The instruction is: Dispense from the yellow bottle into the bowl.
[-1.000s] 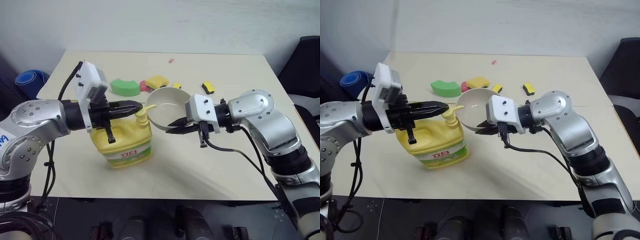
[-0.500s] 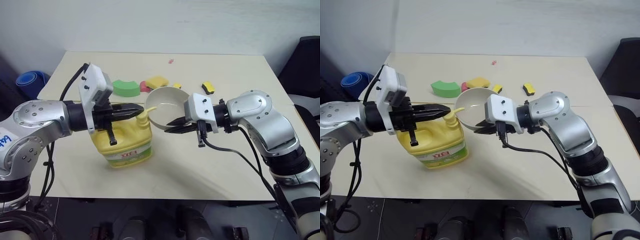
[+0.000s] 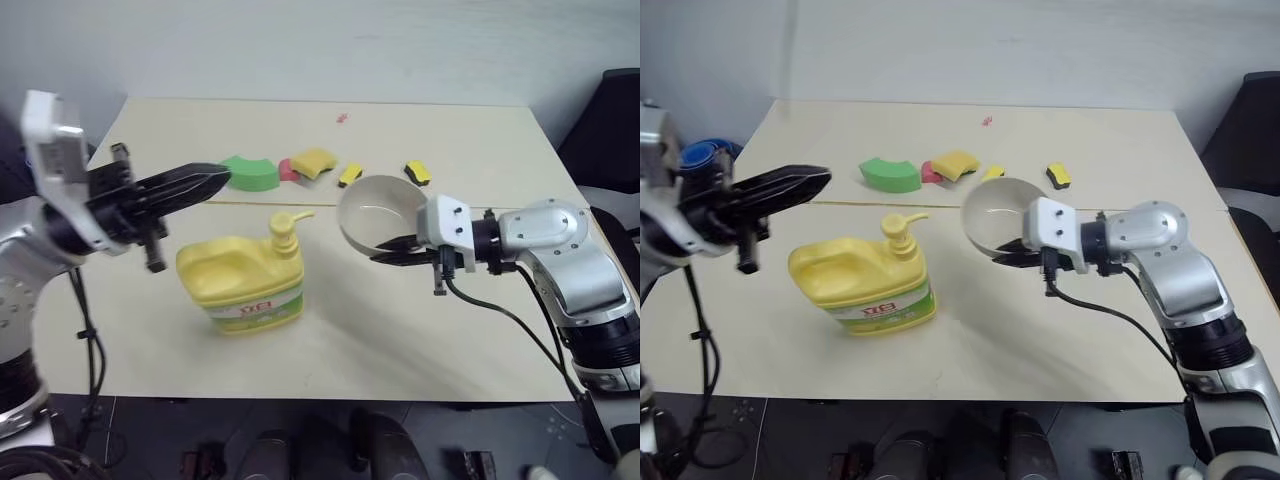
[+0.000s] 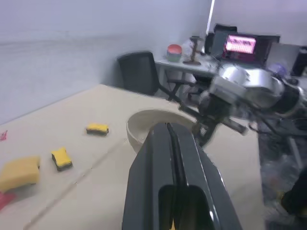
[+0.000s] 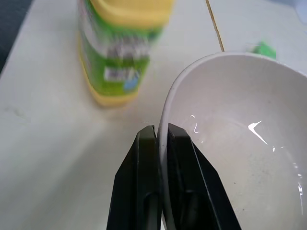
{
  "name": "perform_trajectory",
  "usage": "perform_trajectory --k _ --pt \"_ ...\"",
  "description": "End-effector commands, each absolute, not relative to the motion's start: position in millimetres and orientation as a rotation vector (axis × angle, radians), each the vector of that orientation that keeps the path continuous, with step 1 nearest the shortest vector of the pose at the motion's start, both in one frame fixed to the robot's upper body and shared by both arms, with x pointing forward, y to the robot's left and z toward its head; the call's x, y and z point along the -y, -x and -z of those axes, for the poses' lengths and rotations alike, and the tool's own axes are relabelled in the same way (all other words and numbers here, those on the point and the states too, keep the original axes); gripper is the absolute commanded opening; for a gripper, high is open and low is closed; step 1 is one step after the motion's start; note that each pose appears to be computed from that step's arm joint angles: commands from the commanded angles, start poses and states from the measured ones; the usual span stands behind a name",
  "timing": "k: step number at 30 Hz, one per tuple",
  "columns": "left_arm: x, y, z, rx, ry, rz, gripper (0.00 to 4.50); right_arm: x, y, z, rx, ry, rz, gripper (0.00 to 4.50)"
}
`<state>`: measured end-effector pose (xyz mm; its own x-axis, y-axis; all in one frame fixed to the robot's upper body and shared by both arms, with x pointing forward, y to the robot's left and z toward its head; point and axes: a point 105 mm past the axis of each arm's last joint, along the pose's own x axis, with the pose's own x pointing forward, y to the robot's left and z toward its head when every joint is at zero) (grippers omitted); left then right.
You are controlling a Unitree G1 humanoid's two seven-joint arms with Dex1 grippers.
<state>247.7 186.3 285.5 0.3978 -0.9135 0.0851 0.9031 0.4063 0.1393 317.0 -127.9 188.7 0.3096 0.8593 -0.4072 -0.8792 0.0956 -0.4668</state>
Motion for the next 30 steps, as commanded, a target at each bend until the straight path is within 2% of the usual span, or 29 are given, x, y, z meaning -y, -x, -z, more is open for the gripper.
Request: perform_trajectory --k 1,4,8,9,11,14,16,21,22,26,30 --pt "-210 -237 -277 0.133 -0.121 1.104 0.02 153 -330 -158 -0.063 0.731 -1.238 0.0" --pt "-243 -235 -256 0.086 -0.131 0.982 0.02 168 -342 -127 -0.09 0.732 -1.192 0.0" --pt "-261 -225 -221 0.001 -0.197 0.913 0.02 177 -347 -98 -0.124 0.67 -1.169 0.0" --pt "-266 -222 -211 -0.037 -0.206 0.884 0.0 177 -346 -99 -0.107 0.65 -1.169 0.29" --pt "-278 -224 -203 -0.014 -0.305 0.796 0.0 177 -343 -102 -0.075 0.622 -1.176 0.84" --pt "-281 -216 -185 -0.048 -0.276 0.785 0.64 177 -335 -118 0.041 0.596 -1.164 1.91" --pt "-280 -208 -169 -0.099 -0.282 0.801 1.28 180 -325 -133 0.117 0.531 -1.146 2.63" --pt "-280 -194 -122 -0.197 -0.304 0.779 2.85 196 -261 -152 0.174 0.365 -1.137 4.32" --pt "-282 -195 -120 -0.177 -0.347 0.761 3.17 197 -252 -148 0.147 0.352 -1.141 4.5" --pt "-285 -191 -99 -0.181 -0.428 0.716 4.43 198 -219 -125 0.056 0.432 -1.193 4.5" --pt "-281 -191 -89 -0.177 -0.425 0.708 4.43 200 -219 -121 0.08 0.489 -1.144 4.5"
